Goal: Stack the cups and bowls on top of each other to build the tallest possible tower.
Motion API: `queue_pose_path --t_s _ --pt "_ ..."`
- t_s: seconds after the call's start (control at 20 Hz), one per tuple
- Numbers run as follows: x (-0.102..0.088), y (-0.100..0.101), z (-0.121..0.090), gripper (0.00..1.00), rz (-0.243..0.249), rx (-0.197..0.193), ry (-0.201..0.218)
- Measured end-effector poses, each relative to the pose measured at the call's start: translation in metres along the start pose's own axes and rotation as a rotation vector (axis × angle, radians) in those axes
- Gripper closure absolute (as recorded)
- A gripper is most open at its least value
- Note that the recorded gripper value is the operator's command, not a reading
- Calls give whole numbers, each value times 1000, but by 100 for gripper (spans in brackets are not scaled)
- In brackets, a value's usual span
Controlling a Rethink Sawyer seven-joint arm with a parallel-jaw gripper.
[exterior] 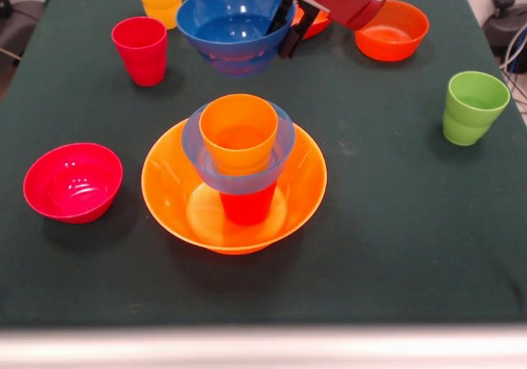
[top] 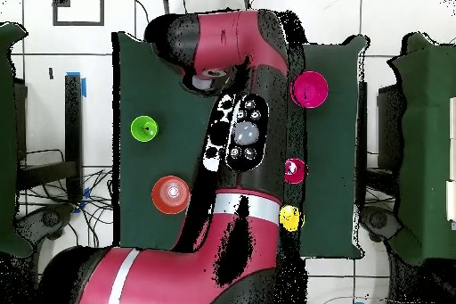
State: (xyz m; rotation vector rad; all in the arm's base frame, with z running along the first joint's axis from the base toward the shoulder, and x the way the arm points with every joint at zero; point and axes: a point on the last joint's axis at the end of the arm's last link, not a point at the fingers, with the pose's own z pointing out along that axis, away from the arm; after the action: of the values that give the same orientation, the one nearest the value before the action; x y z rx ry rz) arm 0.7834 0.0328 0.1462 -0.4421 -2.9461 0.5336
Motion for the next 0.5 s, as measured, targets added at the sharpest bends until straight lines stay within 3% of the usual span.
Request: queue_pose_path --t_s 0.5 --pt "-23 -1 -11 100 14 -11 -56"
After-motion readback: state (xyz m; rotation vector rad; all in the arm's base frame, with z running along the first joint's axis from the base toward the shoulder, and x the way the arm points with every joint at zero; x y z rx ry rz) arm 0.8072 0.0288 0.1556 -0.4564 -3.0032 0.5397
